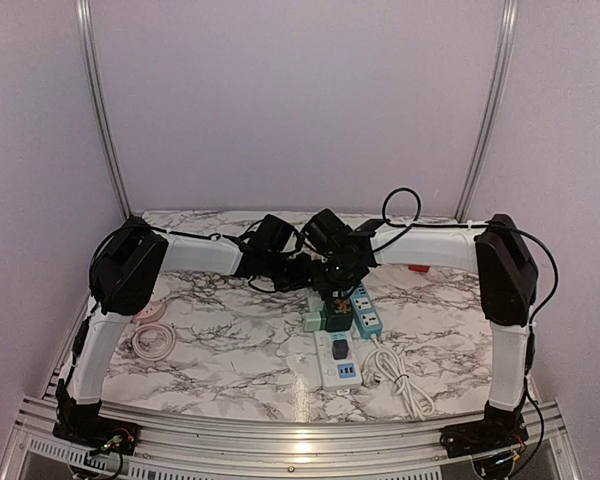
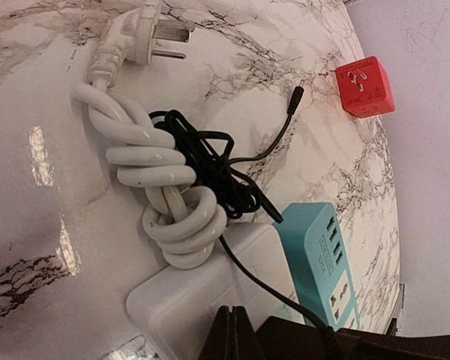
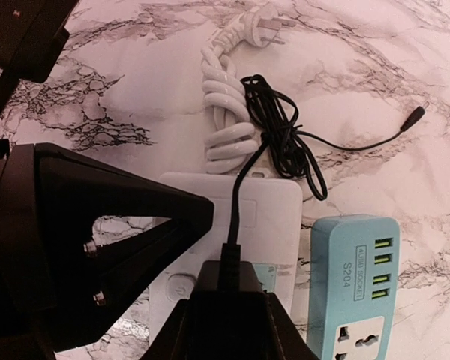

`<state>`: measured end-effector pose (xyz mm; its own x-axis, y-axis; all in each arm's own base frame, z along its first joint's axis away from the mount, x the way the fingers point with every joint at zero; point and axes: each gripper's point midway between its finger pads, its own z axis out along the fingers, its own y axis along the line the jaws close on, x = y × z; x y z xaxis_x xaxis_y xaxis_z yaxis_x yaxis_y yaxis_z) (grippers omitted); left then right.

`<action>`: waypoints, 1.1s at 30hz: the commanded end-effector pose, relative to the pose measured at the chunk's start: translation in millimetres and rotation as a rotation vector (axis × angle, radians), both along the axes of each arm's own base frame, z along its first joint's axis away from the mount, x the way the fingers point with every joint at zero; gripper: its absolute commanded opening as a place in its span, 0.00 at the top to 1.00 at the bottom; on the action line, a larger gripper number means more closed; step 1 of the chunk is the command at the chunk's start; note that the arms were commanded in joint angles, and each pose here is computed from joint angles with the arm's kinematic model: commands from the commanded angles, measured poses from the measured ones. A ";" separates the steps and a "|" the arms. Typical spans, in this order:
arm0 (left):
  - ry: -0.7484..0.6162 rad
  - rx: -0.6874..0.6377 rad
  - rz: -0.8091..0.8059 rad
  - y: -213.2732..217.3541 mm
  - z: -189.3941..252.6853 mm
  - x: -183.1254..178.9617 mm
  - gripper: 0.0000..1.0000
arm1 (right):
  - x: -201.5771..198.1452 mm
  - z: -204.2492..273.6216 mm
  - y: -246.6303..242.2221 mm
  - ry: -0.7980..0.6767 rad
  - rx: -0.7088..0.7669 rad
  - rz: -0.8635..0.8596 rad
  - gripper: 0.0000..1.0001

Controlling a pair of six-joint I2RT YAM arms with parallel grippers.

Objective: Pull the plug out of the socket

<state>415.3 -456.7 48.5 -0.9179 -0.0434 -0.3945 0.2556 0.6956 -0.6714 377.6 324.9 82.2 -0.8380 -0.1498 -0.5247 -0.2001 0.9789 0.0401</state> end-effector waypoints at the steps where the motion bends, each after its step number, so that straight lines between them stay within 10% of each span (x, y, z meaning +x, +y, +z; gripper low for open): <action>1: 0.072 0.120 0.032 22.7 -41.9 -8.8 1.00 | 2.6 -6.9 1.6 -0.008 -0.022 -0.003 0.76; 10: 0.102 0.192 0.045 33.8 -64.7 -14.8 1.00 | 7.8 6.3 1.4 -0.043 -0.020 -0.020 0.99; 33: 0.151 0.251 0.049 45.0 -98.9 -30.9 1.00 | 17.4 28.2 -17.0 -0.069 0.040 -0.066 1.00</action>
<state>420.3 -454.7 45.1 -0.9005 -0.0660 -0.4299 0.2601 0.7105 -0.6538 381.7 320.2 83.5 -0.8385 -0.1242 -0.5306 -0.1812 0.9818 0.0565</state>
